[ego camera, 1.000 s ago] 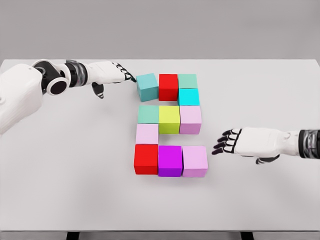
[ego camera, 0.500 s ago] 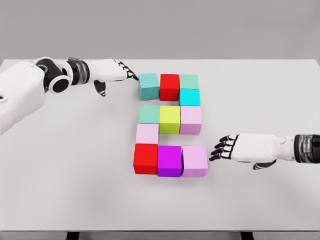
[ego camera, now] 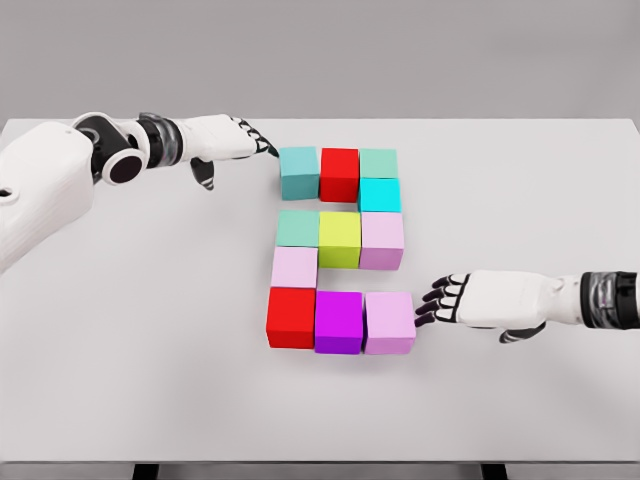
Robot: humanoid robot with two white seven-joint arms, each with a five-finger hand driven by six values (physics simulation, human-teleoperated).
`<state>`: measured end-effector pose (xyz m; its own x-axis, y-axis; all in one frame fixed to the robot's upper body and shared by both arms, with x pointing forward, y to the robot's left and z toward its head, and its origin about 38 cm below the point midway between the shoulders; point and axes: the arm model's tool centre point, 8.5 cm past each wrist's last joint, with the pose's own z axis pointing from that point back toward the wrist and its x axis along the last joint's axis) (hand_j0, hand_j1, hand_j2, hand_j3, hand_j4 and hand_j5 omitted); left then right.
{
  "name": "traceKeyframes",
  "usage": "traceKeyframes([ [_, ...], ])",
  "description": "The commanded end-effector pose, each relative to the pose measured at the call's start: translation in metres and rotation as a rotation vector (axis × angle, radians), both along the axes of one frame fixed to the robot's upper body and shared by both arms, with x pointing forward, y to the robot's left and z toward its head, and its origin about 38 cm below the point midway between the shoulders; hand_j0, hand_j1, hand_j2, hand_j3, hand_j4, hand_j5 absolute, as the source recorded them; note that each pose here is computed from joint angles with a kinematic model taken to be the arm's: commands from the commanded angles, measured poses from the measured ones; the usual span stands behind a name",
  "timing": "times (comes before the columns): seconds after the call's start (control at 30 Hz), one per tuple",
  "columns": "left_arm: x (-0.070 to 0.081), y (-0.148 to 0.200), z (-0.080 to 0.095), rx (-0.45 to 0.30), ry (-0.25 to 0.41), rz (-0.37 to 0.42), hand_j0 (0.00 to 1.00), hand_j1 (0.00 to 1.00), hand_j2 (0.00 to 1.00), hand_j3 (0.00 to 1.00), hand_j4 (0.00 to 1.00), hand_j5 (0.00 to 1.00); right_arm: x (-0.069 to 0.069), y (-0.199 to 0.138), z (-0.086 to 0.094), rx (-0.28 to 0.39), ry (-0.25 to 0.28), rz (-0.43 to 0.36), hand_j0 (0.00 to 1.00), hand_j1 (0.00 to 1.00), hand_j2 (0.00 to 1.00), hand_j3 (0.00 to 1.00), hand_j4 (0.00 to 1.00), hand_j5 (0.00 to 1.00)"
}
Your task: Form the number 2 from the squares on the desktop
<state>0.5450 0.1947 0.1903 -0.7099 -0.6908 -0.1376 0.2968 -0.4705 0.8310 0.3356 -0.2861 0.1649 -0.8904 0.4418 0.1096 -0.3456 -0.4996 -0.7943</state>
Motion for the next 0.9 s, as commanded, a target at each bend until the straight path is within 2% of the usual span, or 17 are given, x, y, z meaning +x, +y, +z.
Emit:
traceKeyframes([
  [0.0, 0.001, 0.000, 0.001, -0.005, -0.002, 0.003, 1.00, 1.00, 1.00, 1.00, 1.00, 1.00, 0.000, 0.001, 0.000, 0.008, 0.004, -0.001, 1.00, 1.00, 1.00, 1.00, 1.00, 1.00],
  [0.2, 0.000, -0.006, 0.001, 0.002, -0.009, -0.009, 1.00, 1.00, 1.00, 1.00, 1.00, 1.00, 0.002, 0.013, 0.000, 0.022, 0.006, 0.028, 1.00, 1.00, 1.00, 1.00, 1.00, 1.00],
  [0.43, 0.001, -0.010, 0.002, -0.001, -0.012, -0.016, 1.00, 1.00, 1.00, 1.00, 1.00, 1.00, 0.002, 0.012, 0.001, 0.018, 0.005, 0.027, 1.00, 1.00, 1.00, 1.00, 1.00, 1.00],
  [0.63, 0.001, -0.010, 0.003, -0.001, -0.013, -0.016, 1.00, 1.00, 1.00, 1.00, 1.00, 1.00, 0.010, 0.002, 0.016, 0.014, -0.040, -0.003, 1.00, 1.00, 1.00, 1.00, 1.00, 1.00],
  [0.83, 0.002, -0.012, 0.007, -0.008, -0.023, -0.014, 1.00, 1.00, 1.00, 1.00, 1.00, 1.00, 0.011, -0.001, 0.017, 0.010, -0.046, -0.011, 1.00, 1.00, 1.00, 1.00, 1.00, 1.00],
  [0.87, 0.002, -0.015, 0.007, -0.010, -0.023, -0.020, 1.00, 1.00, 1.00, 1.00, 1.00, 1.00, 0.016, -0.011, 0.029, 0.008, -0.078, -0.036, 1.00, 1.00, 1.00, 1.00, 1.00, 1.00],
])
